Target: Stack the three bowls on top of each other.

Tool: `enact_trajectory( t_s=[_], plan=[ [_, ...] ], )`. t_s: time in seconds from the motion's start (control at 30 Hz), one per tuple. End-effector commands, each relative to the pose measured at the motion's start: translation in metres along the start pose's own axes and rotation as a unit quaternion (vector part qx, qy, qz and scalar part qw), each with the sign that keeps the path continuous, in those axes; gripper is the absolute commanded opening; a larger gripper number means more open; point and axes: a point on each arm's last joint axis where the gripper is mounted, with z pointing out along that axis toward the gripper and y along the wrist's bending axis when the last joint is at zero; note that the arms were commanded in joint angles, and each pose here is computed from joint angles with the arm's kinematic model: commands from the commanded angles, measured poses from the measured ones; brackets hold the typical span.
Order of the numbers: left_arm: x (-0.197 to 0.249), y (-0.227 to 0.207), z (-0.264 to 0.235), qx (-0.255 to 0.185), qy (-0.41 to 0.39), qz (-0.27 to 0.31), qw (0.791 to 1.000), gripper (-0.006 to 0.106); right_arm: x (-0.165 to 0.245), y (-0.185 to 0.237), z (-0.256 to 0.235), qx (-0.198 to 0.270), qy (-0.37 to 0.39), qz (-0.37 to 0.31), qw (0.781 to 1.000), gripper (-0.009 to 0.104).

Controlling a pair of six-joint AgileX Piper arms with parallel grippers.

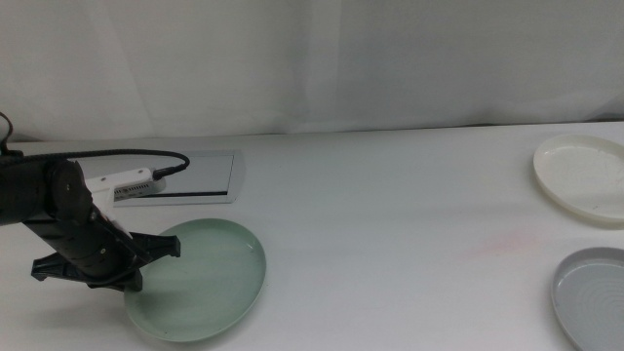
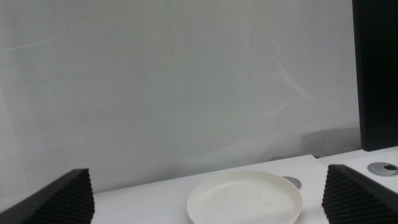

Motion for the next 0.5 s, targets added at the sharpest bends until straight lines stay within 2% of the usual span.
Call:
enact_trajectory(
  t_s=[0.0,0.13,0.33,0.47],
  plan=[
    [0.006,0.004,0.013,-0.017,0.031,0.027,0.999,-0.003,0.011,-0.002,0.000,0.007,0.012,-0.005,1.000,0.103],
    [0.006,-0.001,0.003,0.000,0.031,0.028,0.999,-0.003,0.011,-0.002,0.000,0.007,0.012,-0.005,1.000,0.103],
    [0.008,-0.055,-0.049,0.055,-0.047,0.091,0.993,-0.003,0.011,-0.002,0.000,0.007,0.012,-0.005,1.000,0.103],
    [0.021,-0.097,-0.068,0.084,-0.072,0.133,0.985,-0.003,0.011,-0.002,0.000,0.007,0.012,-0.005,1.000,0.103]
  ],
)
